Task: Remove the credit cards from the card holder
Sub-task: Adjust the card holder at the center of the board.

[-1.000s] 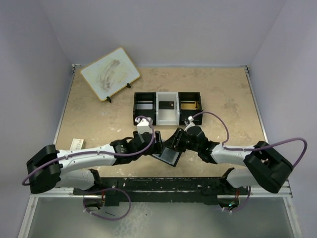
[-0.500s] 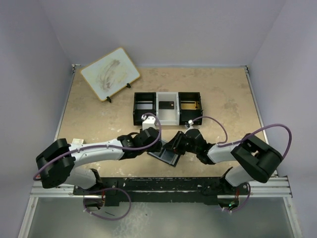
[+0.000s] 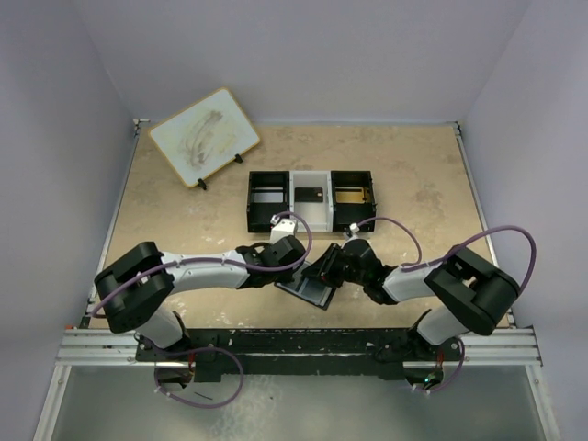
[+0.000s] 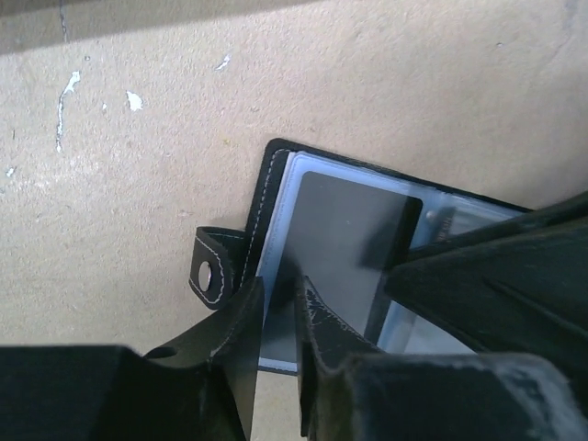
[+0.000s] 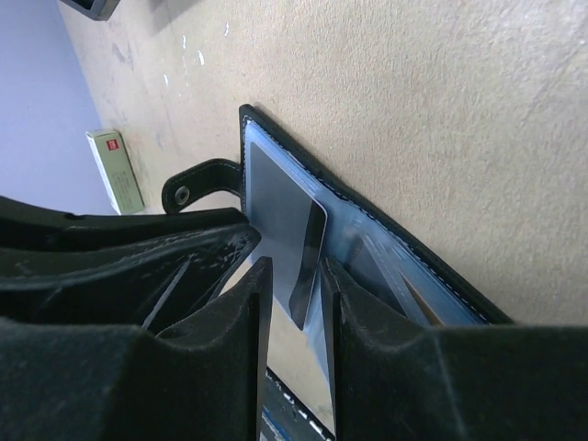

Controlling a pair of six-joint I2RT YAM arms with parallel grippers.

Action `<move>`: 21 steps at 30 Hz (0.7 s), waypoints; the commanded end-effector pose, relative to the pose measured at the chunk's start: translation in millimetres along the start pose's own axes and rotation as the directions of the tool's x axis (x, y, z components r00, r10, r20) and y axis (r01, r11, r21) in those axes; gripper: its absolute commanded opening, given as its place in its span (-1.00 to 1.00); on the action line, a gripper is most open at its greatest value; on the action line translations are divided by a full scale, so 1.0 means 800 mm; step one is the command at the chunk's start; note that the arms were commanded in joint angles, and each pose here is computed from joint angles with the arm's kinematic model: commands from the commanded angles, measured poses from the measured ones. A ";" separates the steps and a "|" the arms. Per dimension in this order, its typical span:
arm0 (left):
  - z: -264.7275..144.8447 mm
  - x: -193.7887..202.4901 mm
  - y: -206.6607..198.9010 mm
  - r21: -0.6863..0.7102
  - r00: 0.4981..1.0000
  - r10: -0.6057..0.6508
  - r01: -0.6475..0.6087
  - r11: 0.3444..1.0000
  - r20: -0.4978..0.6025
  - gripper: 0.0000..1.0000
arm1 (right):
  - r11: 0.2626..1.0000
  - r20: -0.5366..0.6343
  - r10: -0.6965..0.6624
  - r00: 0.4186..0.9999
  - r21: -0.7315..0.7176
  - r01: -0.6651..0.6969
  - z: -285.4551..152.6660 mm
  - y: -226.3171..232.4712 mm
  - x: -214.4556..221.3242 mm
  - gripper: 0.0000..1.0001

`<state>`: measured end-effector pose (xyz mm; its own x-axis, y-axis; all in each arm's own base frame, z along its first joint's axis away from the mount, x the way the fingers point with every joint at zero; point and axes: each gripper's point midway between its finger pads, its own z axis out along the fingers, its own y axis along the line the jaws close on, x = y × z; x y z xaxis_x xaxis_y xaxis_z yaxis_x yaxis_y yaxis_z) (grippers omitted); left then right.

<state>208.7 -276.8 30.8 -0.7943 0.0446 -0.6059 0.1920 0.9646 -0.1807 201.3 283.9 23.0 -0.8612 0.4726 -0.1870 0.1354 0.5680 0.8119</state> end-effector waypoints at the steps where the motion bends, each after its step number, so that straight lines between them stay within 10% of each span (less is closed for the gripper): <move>1: 0.003 -0.007 -0.003 -0.013 1.000 0.016 -0.016 1.000 0.003 -0.70 | 0.989 0.024 -0.012 1.000 0.146 0.008 -0.009 -0.042 -0.001 -0.36; 21: 0.017 0.030 0.015 -0.042 0.997 0.011 -0.014 0.999 -0.071 -0.96 | 1.000 0.013 -0.027 1.000 0.004 0.027 -0.014 -0.009 0.002 -1.00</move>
<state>209.7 -276.9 22.5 -0.7999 0.0682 -0.5963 0.1962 0.9686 -0.1525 198.1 277.9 18.5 -0.8573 0.4788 -0.1893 0.1446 0.5768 0.8040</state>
